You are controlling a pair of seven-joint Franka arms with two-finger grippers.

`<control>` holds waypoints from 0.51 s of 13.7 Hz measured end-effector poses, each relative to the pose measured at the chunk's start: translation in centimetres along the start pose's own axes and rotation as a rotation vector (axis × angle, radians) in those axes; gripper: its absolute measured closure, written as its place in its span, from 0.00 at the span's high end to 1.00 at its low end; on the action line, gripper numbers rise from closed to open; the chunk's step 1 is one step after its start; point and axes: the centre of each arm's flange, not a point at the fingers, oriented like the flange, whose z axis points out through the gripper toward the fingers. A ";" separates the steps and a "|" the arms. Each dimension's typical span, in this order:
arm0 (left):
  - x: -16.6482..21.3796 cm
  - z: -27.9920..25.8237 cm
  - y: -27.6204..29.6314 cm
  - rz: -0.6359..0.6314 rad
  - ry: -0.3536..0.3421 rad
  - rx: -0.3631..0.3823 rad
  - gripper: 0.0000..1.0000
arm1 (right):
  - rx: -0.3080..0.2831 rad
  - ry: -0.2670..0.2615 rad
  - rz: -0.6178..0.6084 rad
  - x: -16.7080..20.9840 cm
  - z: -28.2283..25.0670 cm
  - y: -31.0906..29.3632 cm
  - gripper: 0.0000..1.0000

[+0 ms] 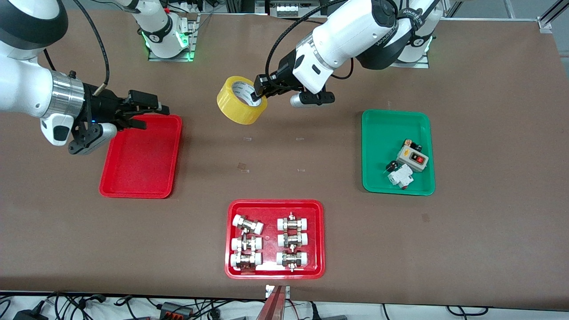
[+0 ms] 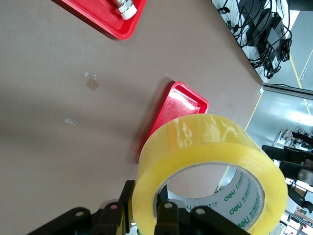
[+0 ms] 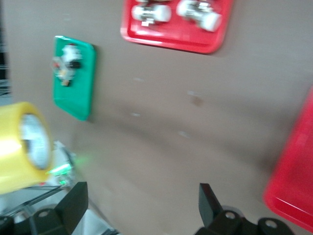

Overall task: Left arm passes tape to right arm into tray
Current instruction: 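Hold the tape with the left gripper while the right gripper reaches it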

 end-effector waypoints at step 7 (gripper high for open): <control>0.0 0.0 0.0 -0.001 0.000 0.000 0.22 | 0.057 -0.014 -0.180 0.9 4.4 -10.4 1.00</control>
